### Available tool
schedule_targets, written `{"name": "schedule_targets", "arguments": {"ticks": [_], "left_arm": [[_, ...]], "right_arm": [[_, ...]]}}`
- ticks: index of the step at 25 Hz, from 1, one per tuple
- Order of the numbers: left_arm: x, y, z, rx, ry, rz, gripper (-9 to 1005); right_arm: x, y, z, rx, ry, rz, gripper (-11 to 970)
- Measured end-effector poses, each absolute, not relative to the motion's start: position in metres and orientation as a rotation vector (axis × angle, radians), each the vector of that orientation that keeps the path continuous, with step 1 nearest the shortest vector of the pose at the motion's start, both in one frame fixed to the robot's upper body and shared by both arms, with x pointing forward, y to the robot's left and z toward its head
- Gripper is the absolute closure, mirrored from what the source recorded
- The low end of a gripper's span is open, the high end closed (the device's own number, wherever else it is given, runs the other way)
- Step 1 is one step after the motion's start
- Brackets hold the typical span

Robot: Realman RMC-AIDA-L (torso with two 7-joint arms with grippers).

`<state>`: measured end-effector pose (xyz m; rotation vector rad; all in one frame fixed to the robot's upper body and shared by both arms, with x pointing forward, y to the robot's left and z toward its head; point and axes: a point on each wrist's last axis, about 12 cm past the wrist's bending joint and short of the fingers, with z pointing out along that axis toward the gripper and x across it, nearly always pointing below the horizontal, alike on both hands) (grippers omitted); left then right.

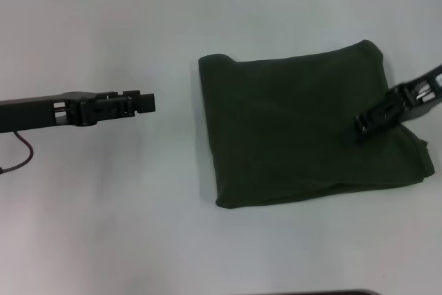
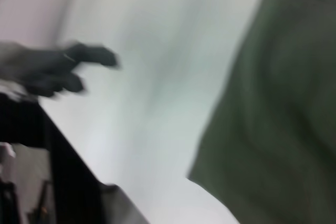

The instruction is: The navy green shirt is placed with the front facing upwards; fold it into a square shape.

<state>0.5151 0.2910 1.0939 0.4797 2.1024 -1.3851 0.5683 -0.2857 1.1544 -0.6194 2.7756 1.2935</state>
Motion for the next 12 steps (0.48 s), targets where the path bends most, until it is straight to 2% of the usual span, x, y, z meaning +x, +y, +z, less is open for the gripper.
{"name": "schedule_targets", "arguments": {"ticks": [6, 12], "left_arm": [[0.515, 0.293, 1.094, 0.465, 2.097, -1.383, 363], [0.515, 0.291, 1.094, 0.465, 2.093, -1.387, 364]], "right_arm": [[0.569, -0.292, 1.135, -0.53, 2.919, 1.086, 404], [0.577, -0.311, 1.14, -0.394, 2.914, 0.951, 403]]}}
